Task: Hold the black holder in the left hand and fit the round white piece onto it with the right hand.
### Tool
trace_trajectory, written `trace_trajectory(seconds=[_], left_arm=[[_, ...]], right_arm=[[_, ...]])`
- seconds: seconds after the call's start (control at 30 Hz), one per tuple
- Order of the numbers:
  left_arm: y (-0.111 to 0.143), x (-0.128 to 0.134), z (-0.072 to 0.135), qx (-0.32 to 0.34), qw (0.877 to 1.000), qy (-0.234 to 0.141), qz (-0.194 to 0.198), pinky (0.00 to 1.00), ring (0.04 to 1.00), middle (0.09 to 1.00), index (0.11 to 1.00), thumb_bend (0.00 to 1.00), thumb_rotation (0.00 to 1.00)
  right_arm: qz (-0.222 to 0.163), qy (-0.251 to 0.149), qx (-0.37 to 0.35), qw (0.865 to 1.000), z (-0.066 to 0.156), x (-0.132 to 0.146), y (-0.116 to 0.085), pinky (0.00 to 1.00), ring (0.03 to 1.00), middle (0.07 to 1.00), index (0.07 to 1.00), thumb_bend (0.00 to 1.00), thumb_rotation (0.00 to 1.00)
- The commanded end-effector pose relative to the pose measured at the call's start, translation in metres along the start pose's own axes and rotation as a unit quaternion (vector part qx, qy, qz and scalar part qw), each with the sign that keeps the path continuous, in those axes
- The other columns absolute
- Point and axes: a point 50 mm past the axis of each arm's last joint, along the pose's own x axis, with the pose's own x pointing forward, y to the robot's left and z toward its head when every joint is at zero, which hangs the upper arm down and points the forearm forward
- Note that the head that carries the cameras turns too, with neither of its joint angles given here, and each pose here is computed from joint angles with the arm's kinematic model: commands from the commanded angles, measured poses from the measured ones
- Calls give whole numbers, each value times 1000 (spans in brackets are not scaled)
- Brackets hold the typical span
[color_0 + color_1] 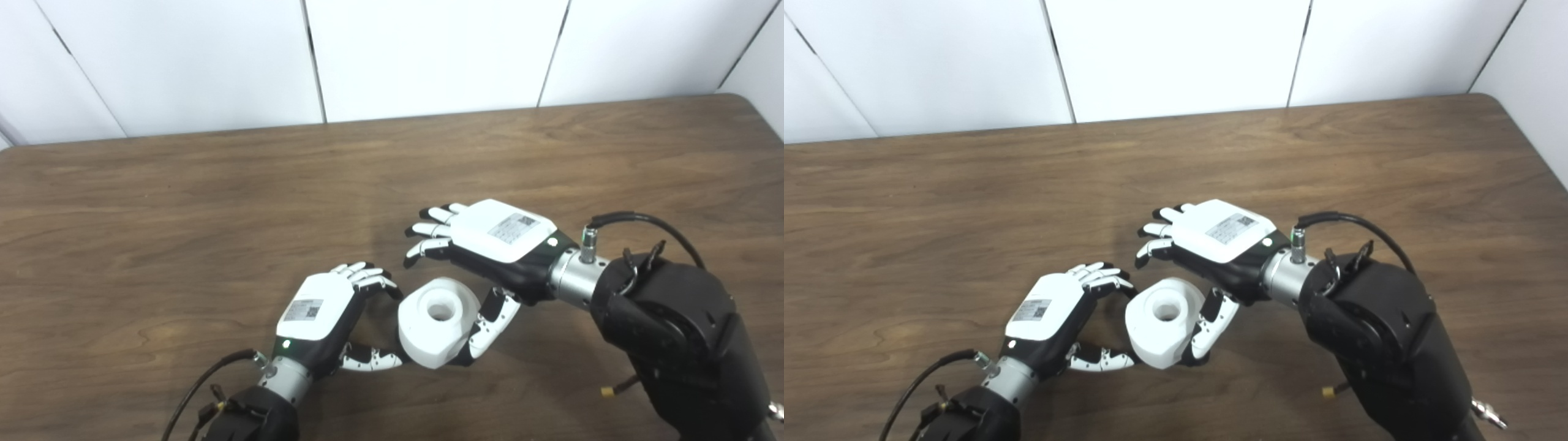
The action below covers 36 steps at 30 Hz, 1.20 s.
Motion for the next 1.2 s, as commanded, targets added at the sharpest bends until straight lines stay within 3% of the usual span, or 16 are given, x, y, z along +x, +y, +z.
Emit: trace_trajectory(seconds=[0.0, 0.33, 0.6, 0.87, 1.17], left_arm=[[-18, -8, -17, -16, 996, 43, -75, 884, 896, 838, 691, 882, 163], [27, -22, -18, -72, 991, 48, -107, 873, 886, 836, 722, 924, 122], [73, -36, -23, -72, 988, 68, -121, 778, 877, 841, 760, 967, 117], [107, -50, -36, -77, 991, 84, -67, 771, 870, 839, 764, 986, 99], [113, -71, -50, -129, 987, 100, -11, 786, 863, 851, 803, 982, 119]], right_arm=[[-34, -2, -14, 999, 2, -3, -15, 1000, 1000, 953, 819, 1000, 397], [-42, -2, -7, 999, 1, 2, -19, 1000, 1000, 952, 808, 1000, 402], [-45, -1, -2, 999, 0, 2, -18, 1000, 1000, 950, 802, 1000, 398], [-45, 7, 14, 999, -6, -1, -18, 1000, 1000, 953, 818, 1000, 404], [-4, 29, 23, 999, -24, -11, -32, 1000, 1000, 979, 877, 1000, 461]])
